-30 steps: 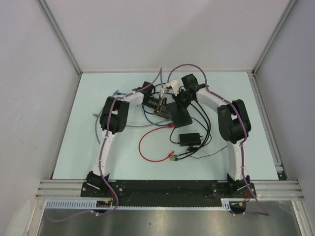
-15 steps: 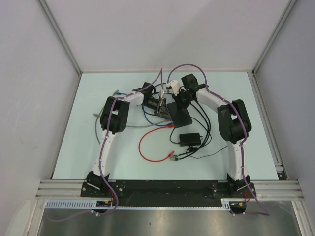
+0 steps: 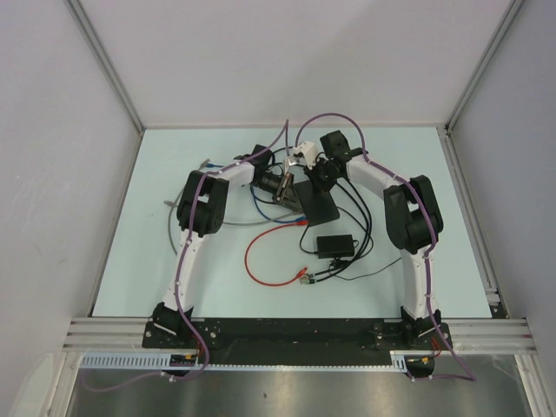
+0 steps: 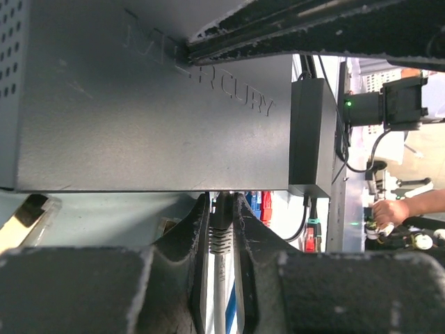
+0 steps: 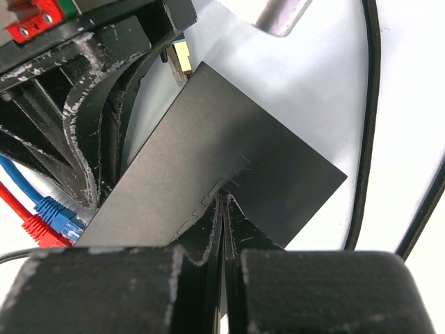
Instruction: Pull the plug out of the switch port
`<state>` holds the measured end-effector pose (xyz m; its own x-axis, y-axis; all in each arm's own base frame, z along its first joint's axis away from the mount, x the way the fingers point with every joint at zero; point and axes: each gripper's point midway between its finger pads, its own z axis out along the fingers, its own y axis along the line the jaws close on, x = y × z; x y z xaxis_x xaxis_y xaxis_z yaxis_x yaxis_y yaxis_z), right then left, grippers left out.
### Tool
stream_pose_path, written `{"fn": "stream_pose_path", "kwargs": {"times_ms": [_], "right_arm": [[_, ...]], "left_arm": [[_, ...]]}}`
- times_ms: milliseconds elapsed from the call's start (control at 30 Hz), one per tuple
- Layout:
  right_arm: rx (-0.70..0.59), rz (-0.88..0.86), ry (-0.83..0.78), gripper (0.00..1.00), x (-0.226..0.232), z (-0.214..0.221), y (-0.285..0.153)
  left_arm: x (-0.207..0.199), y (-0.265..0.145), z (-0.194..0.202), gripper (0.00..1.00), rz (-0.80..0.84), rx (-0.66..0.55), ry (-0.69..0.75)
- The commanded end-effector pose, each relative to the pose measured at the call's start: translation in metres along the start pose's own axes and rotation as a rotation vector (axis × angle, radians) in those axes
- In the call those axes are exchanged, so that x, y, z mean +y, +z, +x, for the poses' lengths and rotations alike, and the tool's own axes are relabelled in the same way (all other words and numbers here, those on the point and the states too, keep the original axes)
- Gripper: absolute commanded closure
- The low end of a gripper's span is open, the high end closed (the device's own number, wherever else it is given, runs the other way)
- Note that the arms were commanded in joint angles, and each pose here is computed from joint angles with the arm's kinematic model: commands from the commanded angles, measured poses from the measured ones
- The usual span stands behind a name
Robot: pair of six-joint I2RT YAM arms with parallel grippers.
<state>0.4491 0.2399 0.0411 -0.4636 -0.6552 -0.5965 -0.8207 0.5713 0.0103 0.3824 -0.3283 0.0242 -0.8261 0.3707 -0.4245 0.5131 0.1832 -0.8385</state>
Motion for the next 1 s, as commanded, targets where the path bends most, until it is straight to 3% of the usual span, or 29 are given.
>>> {"fn": "stream_pose_path", "kwargs": {"times_ms": [0,167,333,400,767,967], "right_arm": [[0.394,-0.068,0.088,0.99,0.026,0.130,0.035],[0.395,-0.068,0.085,0.99,0.026,0.130,0.035],[0.394,-0.069,0.085,0.99,0.026,0.130,0.035],[0.395,-0.068,0.085,0.99,0.026,0.130,0.035],[0.399,-0.065,0.085,0.99,0.026,0.131,0.035],[0.399,-0.066,0.082,0.99,0.027,0.130,0.035]], "left_arm": [[0.016,-0.004,0.001,1.00,-0.079,0.026,0.072],[0.020,-0.017,-0.022,1.00,-0.139,-0.004,0.142],[0.028,-0.011,0.024,1.00,-0.119,0.063,0.049],[0.023,-0.009,0.025,1.00,-0.100,0.060,0.040],[-0.005,-0.034,-0.010,1.00,-0.051,-0.020,0.091],[-0.028,-0.088,-0.061,1.00,-0.130,-0.140,0.210]]}}
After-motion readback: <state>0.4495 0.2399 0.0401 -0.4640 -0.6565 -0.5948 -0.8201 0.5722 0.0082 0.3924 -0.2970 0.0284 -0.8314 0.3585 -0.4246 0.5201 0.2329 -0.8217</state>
